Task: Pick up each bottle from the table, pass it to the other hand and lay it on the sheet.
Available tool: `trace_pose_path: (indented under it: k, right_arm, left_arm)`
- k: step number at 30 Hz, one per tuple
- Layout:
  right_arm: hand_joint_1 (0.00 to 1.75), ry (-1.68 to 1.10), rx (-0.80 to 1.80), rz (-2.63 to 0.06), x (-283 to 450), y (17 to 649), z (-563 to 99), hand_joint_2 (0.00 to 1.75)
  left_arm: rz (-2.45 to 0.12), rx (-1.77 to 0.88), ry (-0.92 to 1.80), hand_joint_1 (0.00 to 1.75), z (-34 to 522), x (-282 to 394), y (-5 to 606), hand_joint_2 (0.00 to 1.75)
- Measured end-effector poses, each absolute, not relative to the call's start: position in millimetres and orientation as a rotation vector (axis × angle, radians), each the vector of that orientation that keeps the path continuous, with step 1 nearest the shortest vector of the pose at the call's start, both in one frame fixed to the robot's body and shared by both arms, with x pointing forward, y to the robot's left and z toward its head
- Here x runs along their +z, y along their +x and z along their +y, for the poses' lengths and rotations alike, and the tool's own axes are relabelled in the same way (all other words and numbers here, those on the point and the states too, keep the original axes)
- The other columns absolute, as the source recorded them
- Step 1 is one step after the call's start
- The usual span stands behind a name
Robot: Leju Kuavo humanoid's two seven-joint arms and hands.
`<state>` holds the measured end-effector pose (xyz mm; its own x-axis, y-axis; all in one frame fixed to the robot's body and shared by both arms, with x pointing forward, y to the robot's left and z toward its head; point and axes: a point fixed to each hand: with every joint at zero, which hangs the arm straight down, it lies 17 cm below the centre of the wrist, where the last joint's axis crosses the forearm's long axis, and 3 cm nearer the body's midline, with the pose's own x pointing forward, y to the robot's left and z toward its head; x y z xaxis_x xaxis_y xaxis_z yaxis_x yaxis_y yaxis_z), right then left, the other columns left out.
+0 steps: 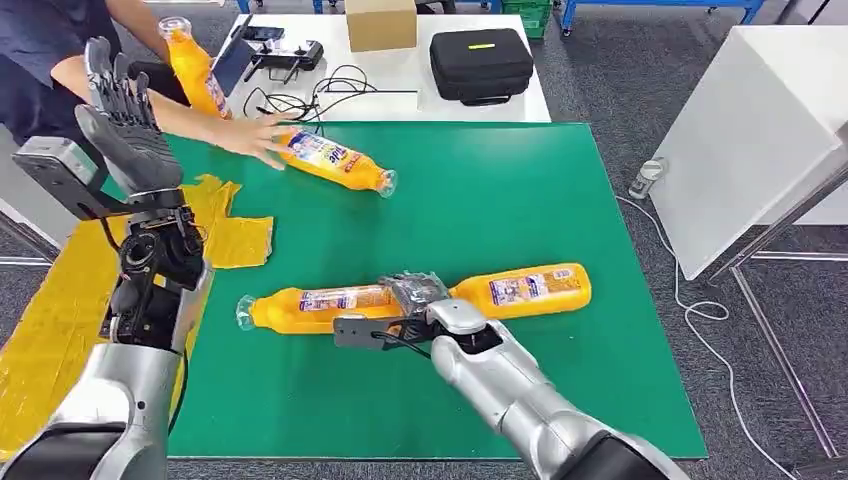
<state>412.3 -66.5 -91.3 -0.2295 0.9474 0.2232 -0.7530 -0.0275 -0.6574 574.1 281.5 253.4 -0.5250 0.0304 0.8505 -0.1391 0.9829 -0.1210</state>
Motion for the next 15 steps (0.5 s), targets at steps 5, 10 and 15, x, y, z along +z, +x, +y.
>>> trace_pose_path:
  k: [5,10,15]
  right_arm:
    - [0.0,-0.333,1.623,-0.802,-91,413,-68,1.75]
    - [0.0,-0.372,1.617,-0.796,-92,416,-73,0.0]
    - [0.0,-0.426,1.621,-0.791,-91,421,-80,0.0]
  left_arm:
    - [-2.117,0.214,0.074,0.0,282,255,574,0.0]
    - [-2.119,0.223,0.064,0.0,282,256,574,0.0]
    - [-2.118,0.222,0.055,0.0,281,257,574,0.0]
